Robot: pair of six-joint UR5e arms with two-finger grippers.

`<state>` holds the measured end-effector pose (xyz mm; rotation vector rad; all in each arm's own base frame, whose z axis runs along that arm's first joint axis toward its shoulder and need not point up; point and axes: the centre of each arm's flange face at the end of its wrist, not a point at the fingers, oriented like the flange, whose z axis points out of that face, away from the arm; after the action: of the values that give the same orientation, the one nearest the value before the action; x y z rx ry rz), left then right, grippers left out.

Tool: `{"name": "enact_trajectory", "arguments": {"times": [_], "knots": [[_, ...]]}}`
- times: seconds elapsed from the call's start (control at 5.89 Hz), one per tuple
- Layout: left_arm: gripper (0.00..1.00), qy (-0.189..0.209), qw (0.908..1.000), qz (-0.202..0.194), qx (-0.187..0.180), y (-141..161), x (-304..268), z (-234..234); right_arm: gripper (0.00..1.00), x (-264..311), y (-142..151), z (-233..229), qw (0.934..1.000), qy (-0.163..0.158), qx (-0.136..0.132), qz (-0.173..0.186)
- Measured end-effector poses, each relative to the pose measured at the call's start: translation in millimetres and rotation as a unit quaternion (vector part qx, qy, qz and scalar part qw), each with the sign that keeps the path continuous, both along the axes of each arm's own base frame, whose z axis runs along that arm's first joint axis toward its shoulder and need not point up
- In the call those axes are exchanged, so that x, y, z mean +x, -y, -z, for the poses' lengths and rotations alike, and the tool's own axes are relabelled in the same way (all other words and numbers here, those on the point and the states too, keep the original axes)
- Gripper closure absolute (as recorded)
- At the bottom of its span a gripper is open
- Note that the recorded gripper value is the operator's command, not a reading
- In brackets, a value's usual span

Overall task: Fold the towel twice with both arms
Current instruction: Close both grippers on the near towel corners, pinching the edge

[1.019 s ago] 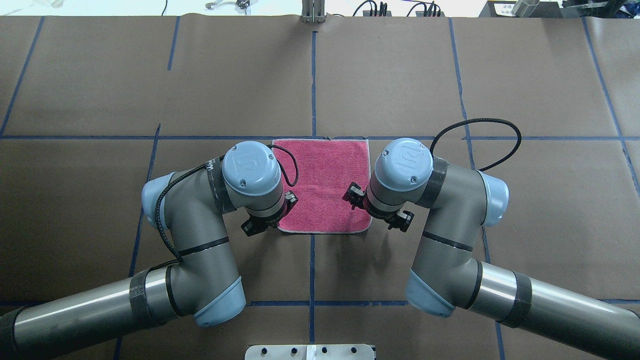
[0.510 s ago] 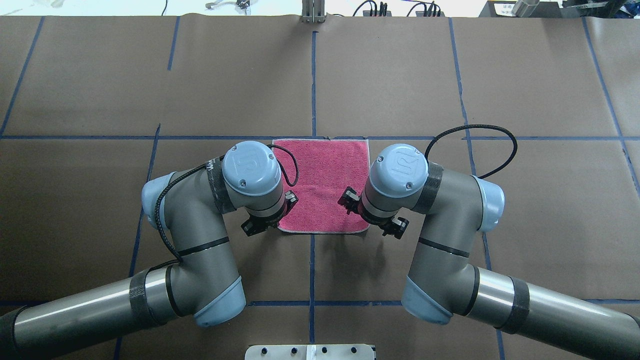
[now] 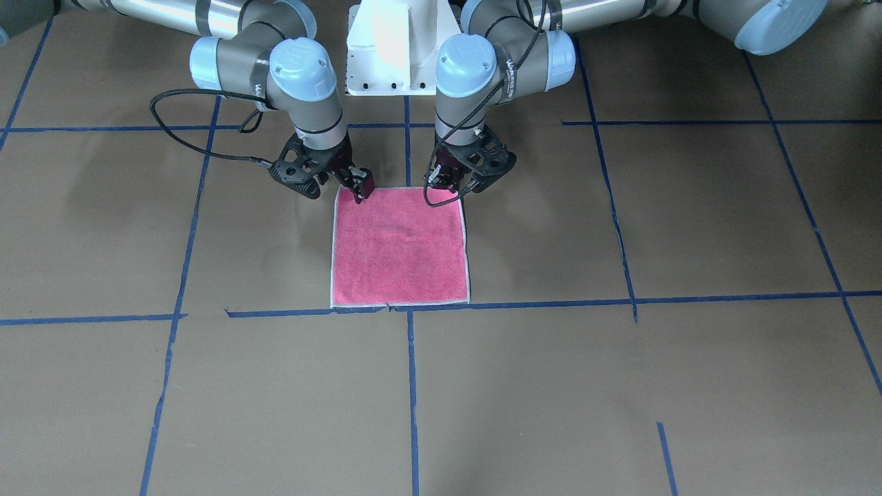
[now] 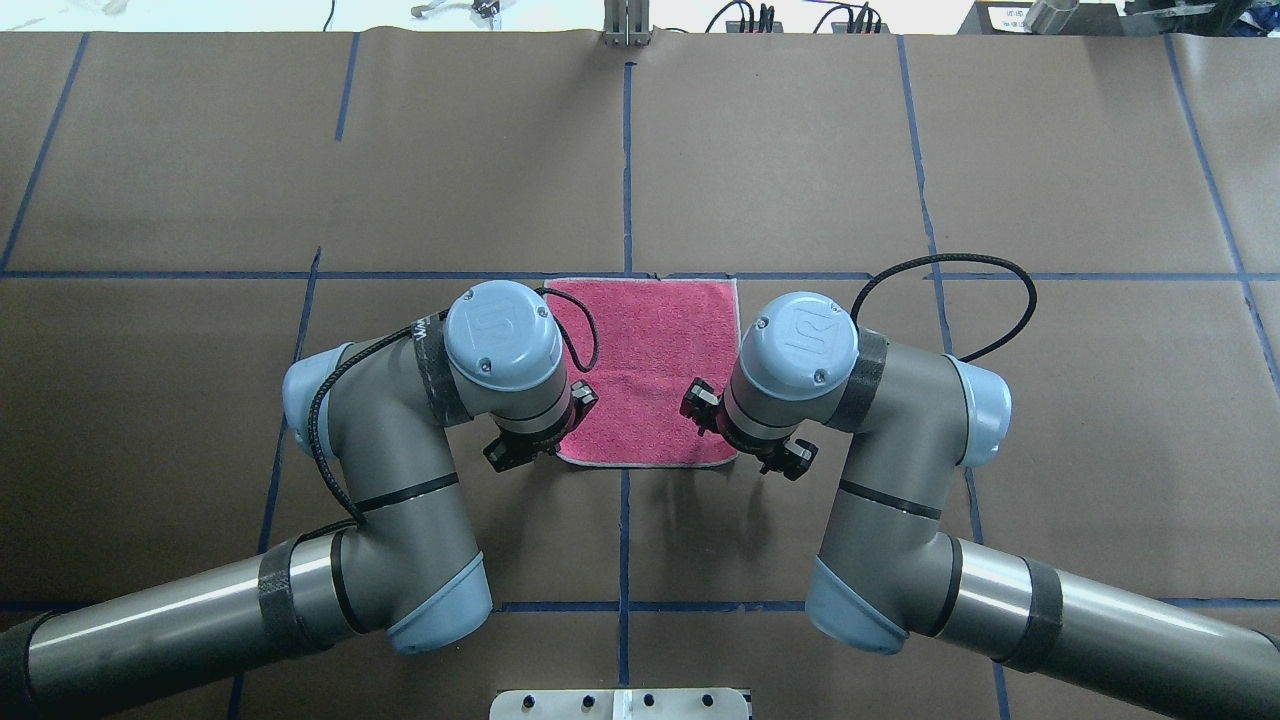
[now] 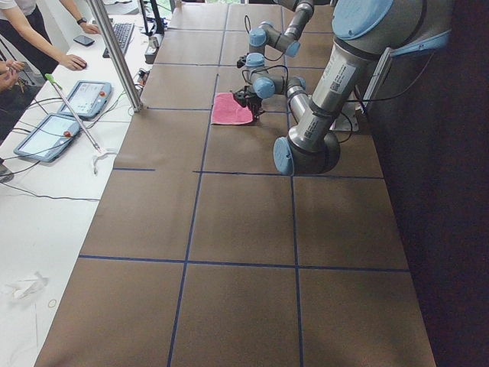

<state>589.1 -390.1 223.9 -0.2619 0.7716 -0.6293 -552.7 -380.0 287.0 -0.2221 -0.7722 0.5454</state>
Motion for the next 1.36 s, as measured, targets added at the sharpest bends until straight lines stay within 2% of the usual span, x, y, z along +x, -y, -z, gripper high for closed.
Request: {"name": "enact_trajectory", "arguments": {"times": [0.68,0.85,1.02,1.19,1.36], "knots": [[1.00,-0.002,1.0000,0.001,0.001,0.0,-0.9,1.9,0.70,-2.0,-2.0,-1.6,1.0000,-0.001,-0.003,0.000],[1.00,-0.002,1.0000,0.001,0.001,0.0,-1.0,2.3,0.76,-2.2,-2.3,-1.5,1.0000,-0.001,-0.003,0.000],[1.00,-0.002,1.0000,0.001,0.001,0.4,-1.2,2.5,0.95,-2.2,-2.8,-1.6,1.0000,-0.001,-0.002,0.000],[1.00,-0.002,1.0000,0.001,0.001,0.6,-1.4,2.5,1.00,-2.4,-3.4,-2.2,1.0000,-0.002,-0.002,0.000],[1.00,-0.002,1.0000,0.001,0.002,1.2,-1.8,2.5,1.00,-3.3,-5.0,-2.5,1.0000,-0.002,-0.005,-0.003]]}}
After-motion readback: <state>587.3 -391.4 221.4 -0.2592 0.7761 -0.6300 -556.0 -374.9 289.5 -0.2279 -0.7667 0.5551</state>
